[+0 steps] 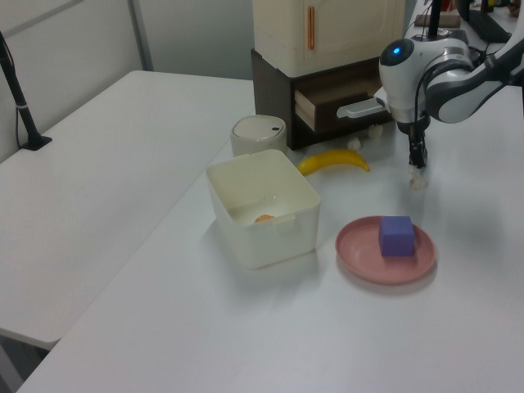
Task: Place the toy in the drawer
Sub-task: 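Move the gripper down over the black-and-white panda figurine, then close the gripper on the panda figurine and lift it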
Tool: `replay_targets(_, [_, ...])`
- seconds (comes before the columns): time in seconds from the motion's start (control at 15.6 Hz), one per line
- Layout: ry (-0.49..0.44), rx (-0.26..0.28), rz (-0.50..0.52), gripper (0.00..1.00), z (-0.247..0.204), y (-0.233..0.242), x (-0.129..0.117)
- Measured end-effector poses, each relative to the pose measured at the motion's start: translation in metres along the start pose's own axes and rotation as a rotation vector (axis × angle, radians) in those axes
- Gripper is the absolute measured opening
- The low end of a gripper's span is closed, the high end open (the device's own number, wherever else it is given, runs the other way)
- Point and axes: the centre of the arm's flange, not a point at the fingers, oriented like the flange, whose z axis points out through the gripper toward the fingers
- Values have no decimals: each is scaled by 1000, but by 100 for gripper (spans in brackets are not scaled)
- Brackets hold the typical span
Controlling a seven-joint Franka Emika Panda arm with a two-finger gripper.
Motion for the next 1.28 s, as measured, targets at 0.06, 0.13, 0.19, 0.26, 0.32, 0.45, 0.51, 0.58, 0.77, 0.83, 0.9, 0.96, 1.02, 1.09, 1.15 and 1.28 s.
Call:
replay_targets(0.06, [-4,1,-1,100,2,-1,1])
replay_targets(0.13, [-7,1,-2,100,4,-2,1])
replay_targets(0.19, [-9,-1,-5,100,5,-2,2])
replay_targets(0.26, [-5,-3,-8,100,6,-3,2])
replay_targets(0.32, [2,-3,-9,100,7,-3,4])
replay_targets(0.45, [19,-2,-2,100,7,-1,6])
replay_targets(0.51, [24,-1,5,100,7,1,7])
replay_targets(0.58, [26,0,13,100,7,3,8])
replay_targets(0.77, [22,-6,21,99,11,5,9])
replay_targets(0.83, [19,-9,24,99,13,4,9])
replay_targets(0.9, [15,-11,22,96,15,3,10])
replay_targets(0.96, [12,-11,19,86,17,2,11])
replay_targets(1.02, [13,-15,20,85,17,2,11])
replay_targets(1.09, [14,-16,25,84,17,3,12])
replay_targets(1.15, [19,-18,38,81,15,4,13])
replay_targets(1.28, [30,-24,58,75,10,7,15])
